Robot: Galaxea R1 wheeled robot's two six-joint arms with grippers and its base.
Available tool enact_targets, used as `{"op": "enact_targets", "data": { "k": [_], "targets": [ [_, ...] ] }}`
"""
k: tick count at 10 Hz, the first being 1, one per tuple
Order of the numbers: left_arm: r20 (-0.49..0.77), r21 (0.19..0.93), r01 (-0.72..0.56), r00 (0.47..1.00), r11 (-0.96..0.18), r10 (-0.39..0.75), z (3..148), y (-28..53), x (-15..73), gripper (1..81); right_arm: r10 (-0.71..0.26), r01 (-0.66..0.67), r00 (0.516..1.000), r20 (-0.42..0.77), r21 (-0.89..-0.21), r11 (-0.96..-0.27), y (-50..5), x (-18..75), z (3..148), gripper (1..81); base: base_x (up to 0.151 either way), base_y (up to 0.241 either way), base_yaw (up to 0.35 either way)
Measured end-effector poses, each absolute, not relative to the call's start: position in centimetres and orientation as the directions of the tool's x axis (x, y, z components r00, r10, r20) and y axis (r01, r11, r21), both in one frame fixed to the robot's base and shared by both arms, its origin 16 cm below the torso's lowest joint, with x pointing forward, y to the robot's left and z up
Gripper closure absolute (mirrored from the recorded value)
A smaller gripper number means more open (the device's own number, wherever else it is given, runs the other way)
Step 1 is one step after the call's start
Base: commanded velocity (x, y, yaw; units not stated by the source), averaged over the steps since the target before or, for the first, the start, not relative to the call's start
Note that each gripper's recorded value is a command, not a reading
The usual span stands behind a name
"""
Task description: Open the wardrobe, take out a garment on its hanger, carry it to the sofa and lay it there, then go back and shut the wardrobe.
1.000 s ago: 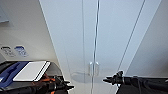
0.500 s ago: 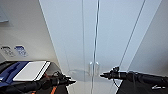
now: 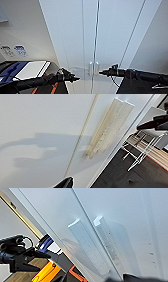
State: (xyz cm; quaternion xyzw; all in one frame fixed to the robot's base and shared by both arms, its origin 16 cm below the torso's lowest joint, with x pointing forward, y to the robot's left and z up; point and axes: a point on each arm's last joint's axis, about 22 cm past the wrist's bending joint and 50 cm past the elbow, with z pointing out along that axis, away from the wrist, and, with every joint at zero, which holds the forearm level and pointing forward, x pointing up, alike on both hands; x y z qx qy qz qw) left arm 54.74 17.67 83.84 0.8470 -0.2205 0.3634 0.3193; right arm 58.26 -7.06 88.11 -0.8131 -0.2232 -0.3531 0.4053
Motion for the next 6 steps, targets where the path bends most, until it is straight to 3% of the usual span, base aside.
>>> {"op": "enact_targets", "data": {
  "k": [6],
  "targets": [
    [0.754, 0.388, -0.607, 0.642, -0.694, -0.140, 82.7, 14.9, 56.2, 1.0, 0.064, 0.642, 0.643, 0.763, -0.491, -0.589, -5.6, 61.1, 88.6, 1.0, 0.000, 0.000, 0.000]
  ]
}}
